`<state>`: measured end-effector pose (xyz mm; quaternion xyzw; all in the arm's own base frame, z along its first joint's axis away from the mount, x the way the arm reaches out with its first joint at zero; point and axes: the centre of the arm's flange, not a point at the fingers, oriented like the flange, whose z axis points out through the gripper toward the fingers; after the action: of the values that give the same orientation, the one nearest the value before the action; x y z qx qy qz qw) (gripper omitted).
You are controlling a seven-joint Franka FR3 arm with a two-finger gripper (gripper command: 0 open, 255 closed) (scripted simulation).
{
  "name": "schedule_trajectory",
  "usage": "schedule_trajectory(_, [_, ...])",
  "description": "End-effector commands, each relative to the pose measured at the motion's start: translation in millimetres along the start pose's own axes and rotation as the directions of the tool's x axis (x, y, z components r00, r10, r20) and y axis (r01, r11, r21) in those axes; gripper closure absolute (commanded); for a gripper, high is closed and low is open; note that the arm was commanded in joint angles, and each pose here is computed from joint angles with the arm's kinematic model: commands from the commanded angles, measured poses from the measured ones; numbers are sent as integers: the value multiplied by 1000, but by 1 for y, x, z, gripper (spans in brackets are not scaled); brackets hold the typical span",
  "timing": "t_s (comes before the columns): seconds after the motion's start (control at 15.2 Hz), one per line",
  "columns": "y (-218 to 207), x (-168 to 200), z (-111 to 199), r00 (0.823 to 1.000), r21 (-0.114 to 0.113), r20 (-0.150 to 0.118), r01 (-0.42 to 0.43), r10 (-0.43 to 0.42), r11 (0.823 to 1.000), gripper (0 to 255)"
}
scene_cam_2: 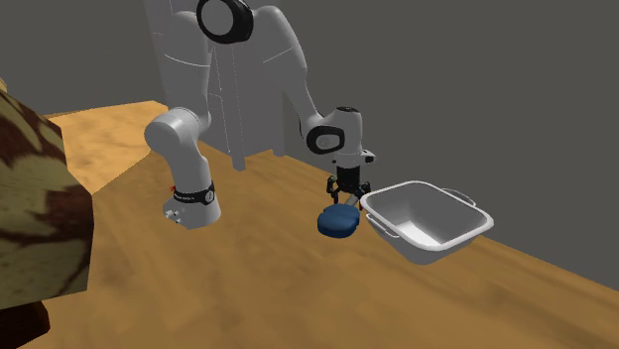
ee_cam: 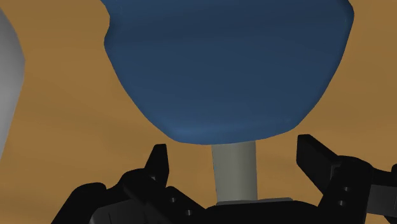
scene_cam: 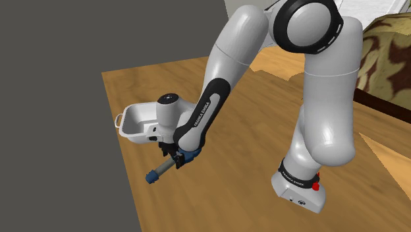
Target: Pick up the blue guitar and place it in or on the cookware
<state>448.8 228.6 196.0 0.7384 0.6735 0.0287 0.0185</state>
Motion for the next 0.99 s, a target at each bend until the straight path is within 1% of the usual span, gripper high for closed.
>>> schedule_trajectory(0.0, [0, 0, 0, 1000, 0, 0, 0, 0, 1000, 255])
schedule_trajectory(0.59, [0, 0, 0, 1000, 0, 0, 0, 0, 1000, 255])
schedule_trajectory(0.92, [2, 0, -26, 1000, 0, 0, 0, 0, 1000, 255])
